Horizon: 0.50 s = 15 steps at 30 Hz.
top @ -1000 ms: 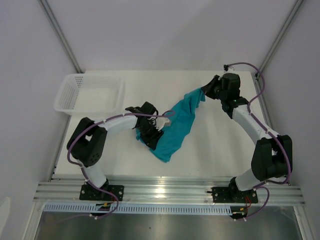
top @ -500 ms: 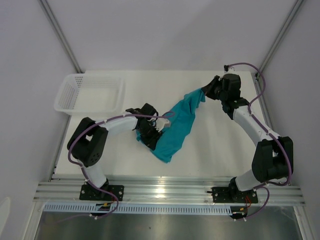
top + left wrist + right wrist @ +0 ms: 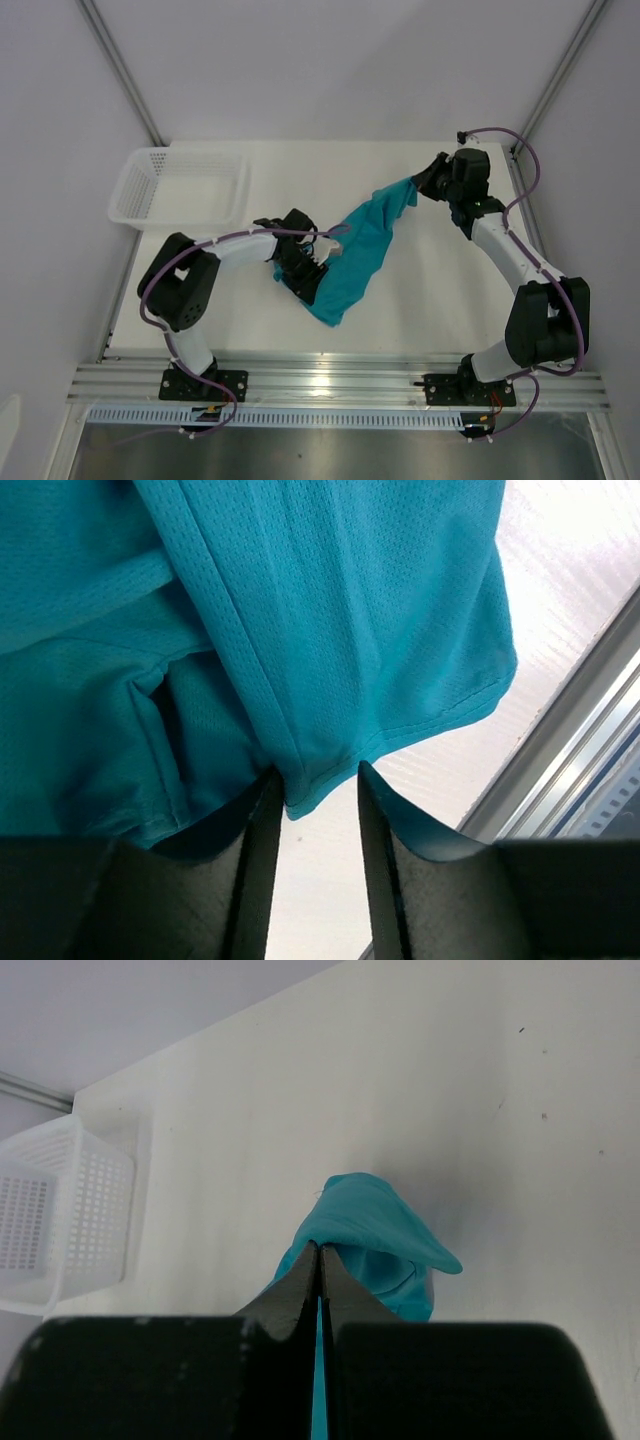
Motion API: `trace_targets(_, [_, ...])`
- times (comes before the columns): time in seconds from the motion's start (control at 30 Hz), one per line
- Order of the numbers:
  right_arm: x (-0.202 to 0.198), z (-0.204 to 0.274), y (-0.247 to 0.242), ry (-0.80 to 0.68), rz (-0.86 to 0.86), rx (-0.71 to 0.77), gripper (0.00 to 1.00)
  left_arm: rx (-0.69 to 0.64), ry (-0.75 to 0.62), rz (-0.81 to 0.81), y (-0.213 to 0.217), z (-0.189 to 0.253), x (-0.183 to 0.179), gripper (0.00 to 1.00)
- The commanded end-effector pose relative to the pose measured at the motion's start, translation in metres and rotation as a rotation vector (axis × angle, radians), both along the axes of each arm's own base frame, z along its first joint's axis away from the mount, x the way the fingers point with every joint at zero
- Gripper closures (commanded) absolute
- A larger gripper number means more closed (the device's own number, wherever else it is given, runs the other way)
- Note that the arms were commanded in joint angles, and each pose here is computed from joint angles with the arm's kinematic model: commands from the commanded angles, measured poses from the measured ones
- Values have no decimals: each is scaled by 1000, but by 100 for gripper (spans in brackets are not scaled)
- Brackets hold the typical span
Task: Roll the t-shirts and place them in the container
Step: Flatten the tshirt
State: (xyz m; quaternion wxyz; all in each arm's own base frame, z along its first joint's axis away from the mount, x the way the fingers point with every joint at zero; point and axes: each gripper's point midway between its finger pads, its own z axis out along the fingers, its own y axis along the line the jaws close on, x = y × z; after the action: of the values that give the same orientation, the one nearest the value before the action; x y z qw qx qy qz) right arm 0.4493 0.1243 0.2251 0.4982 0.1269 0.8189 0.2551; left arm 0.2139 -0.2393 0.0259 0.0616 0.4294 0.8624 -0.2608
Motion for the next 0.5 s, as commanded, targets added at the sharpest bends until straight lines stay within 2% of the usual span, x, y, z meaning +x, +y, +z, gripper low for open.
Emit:
trace_targets(0.0, [-1,19,-7,-51,-17,-8,100,-4,30,-22,-6,-7,-9,62])
trace_targets(0.13, [-1,19,-9,-51,-22,-12,100,24,16,-17,-2,-17,-6,74])
trace_targets(0.23, [-3,18,-11,-45,-25,-15,100,31,21,-14,0,-20,-8,97])
trace_targets(0.37, [-6,25,-17,-60,-35,-11,100,7,-9,-9,-3,-4,-4,100])
trace_targets(0.47, [-7,38,-29,-82,-50,-4,100,-30,-119,-11,-3,28,11,99])
